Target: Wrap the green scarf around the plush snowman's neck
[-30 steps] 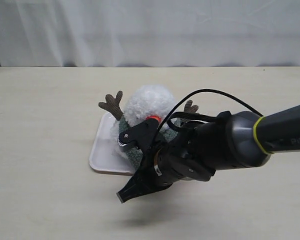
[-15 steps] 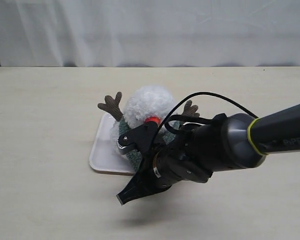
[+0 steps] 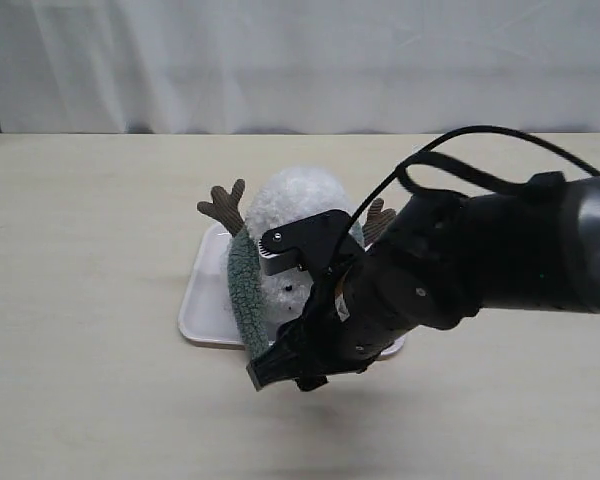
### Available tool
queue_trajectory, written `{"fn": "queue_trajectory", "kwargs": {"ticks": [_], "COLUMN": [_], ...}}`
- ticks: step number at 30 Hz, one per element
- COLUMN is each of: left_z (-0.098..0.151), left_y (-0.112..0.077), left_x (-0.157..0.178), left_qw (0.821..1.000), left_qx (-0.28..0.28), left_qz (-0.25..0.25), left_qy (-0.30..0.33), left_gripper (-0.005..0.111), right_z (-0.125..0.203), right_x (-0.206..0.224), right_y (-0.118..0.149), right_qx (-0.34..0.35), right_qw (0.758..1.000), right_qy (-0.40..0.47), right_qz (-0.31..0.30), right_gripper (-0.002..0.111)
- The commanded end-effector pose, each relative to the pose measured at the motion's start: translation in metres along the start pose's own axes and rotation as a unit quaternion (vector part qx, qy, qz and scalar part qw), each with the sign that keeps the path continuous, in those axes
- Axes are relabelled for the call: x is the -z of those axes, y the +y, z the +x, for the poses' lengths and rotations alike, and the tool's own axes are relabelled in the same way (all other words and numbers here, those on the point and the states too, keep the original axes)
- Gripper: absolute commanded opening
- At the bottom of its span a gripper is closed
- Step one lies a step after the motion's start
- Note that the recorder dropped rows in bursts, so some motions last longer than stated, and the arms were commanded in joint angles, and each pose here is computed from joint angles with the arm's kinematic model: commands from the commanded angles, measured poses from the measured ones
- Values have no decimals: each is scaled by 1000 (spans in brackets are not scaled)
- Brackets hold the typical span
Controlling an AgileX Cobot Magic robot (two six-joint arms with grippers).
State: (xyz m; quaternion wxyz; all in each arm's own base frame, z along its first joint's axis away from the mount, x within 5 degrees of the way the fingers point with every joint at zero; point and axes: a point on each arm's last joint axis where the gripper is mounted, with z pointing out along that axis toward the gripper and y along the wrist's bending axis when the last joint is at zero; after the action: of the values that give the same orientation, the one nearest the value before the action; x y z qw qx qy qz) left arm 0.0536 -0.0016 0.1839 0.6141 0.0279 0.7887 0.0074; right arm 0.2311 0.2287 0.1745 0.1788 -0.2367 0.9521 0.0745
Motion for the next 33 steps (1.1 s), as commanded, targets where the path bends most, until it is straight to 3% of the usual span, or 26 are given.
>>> {"fn": "queue_trajectory", "kwargs": {"ticks": [1,10,13,17,20,24,28,33], "left_z": [0,0,0,0,0,0,0,0], "left_y": [0,0,0,0,0,0,0,0], "left_x": [0,0,0,0,0,0,0,0], "left_qw": [1000,1000,1000,1000,1000,1000,1000,1000], "left_qx": [5,5,5,5,6,6,6,6], "left_qz": [-2,-2,-2,-2,-2,-2,-2,-2], "left_qy": [-6,-6,-6,-6,-5,-6,-6,-6], "left_gripper": [0,0,0,0,0,0,0,0], "right_z": [9,9,13,18,18,16,14,6], "right_x": [29,56,57,61,64,66,62,56], "right_y": [1,2,9,23,31,35,27,-6], "right_qx": [17,-1,0,50,64,69,98,50], "right_qw": [999,999,996,983,974,968,977,999], "right_qy": [36,13,39,58,49,35,25,-2], "right_qz": [-28,-48,-86,-166,-214,-238,-189,-5], "right_gripper": [54,54,54,55,60,64,64,64]}}
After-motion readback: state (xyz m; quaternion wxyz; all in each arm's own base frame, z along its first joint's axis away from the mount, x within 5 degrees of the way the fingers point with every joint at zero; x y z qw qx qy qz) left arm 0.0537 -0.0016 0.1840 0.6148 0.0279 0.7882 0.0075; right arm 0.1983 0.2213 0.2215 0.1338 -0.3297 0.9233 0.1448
